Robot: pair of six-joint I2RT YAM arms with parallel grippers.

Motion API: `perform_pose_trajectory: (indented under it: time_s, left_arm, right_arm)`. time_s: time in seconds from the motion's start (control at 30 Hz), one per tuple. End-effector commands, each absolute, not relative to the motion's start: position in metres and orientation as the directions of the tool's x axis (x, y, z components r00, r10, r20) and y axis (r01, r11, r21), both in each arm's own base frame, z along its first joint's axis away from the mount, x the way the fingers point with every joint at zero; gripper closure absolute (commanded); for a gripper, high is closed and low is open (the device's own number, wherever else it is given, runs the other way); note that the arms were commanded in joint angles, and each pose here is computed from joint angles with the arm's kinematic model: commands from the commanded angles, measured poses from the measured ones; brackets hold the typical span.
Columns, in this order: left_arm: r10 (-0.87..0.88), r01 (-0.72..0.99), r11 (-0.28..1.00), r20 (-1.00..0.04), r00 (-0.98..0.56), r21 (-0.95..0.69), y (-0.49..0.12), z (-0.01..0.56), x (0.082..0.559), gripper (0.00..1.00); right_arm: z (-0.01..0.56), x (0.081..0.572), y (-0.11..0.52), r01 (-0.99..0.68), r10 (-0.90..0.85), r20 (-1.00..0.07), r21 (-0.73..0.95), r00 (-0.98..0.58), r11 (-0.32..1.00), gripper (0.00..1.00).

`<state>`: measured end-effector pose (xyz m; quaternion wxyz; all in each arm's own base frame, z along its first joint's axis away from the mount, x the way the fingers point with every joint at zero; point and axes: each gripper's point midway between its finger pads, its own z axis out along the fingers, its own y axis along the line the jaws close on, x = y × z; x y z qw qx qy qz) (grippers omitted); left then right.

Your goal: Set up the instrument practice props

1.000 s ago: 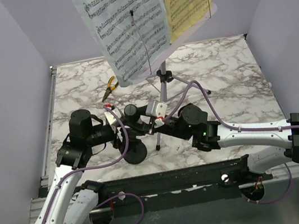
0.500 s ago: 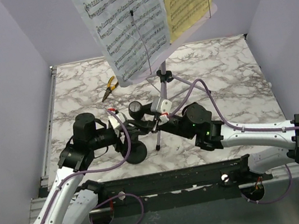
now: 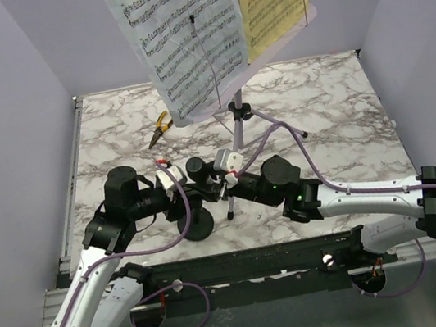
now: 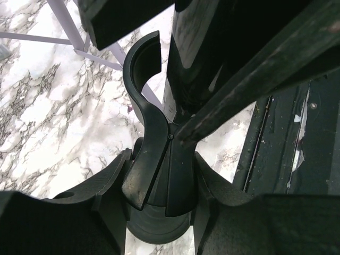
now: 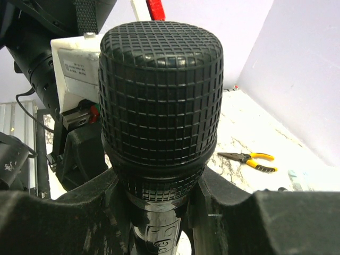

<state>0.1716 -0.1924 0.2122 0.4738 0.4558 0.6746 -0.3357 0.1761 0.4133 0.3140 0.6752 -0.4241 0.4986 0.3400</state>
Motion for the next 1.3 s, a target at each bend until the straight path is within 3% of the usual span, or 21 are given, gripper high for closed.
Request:
perform_pose_trajectory:
  time_s: [0.0, 0.07, 0.1, 0.23, 0.37, 0.43, 0.6, 0.77, 0.9, 0.97, 1.27]
  left_arm:
    - [0.257, 0.935, 0.354, -0.962, -0.095, 0.003, -0.195, 0.228, 0.171, 1.00]
    - [0.236, 0.936, 0.351, -0.965, -0.111, -0.022, -0.198, 0.230, 0.169, 1.00]
    - [0.225, 0.933, 0.358, -0.966, -0.127, -0.039, -0.198, 0.230, 0.169, 0.90]
    - [0.193, 0.925, 0.373, -0.970, -0.150, -0.069, -0.198, 0.230, 0.167, 0.28]
    - [0.187, 0.926, 0.372, -0.972, -0.140, -0.061, -0.197, 0.229, 0.165, 0.24]
    - [0.187, 0.928, 0.368, -0.973, -0.136, -0.059, -0.198, 0.229, 0.164, 0.26]
    - [0.191, 0.931, 0.359, -0.971, -0.141, -0.065, -0.199, 0.227, 0.163, 0.52]
    - [0.191, 0.935, 0.343, -0.968, -0.160, -0.087, -0.200, 0.224, 0.161, 0.58]
    - [0.189, 0.939, 0.337, -0.971, -0.145, -0.075, -0.201, 0.227, 0.160, 0.84]
    - [0.184, 0.940, 0.335, -0.974, -0.135, -0.066, -0.201, 0.231, 0.160, 0.94]
    - [0.127, 0.940, 0.341, -0.990, -0.058, -0.011, -0.201, 0.270, 0.158, 1.00]
  right_arm:
    - [0.313, 0.175, 0.418, -0.894, 0.051, -0.966, -0.212, 0.252, 0.395, 0.94]
    - [0.314, 0.177, 0.420, -0.894, 0.059, -0.969, -0.197, 0.240, 0.402, 0.91]
    - [0.315, 0.178, 0.422, -0.894, 0.061, -0.970, -0.193, 0.236, 0.404, 0.90]
    - [0.318, 0.178, 0.424, -0.896, 0.076, -0.970, -0.180, 0.230, 0.405, 0.88]
    - [0.320, 0.178, 0.425, -0.897, 0.082, -0.970, -0.179, 0.230, 0.405, 0.85]
    - [0.320, 0.178, 0.427, -0.899, 0.082, -0.971, -0.174, 0.224, 0.401, 0.80]
    - [0.324, 0.179, 0.426, -0.898, 0.079, -0.975, -0.158, 0.208, 0.410, 0.69]
    - [0.338, 0.183, 0.416, -0.887, 0.082, -0.983, -0.112, 0.166, 0.449, 0.37]
    - [0.348, 0.184, 0.398, -0.868, 0.090, -0.991, -0.041, 0.098, 0.494, 0.13]
    - [0.347, 0.184, 0.387, -0.856, 0.075, -0.996, -0.006, 0.052, 0.516, 0.10]
    - [0.288, 0.156, 0.327, -0.829, 0.029, -0.985, 0.158, -0.169, 0.537, 0.02]
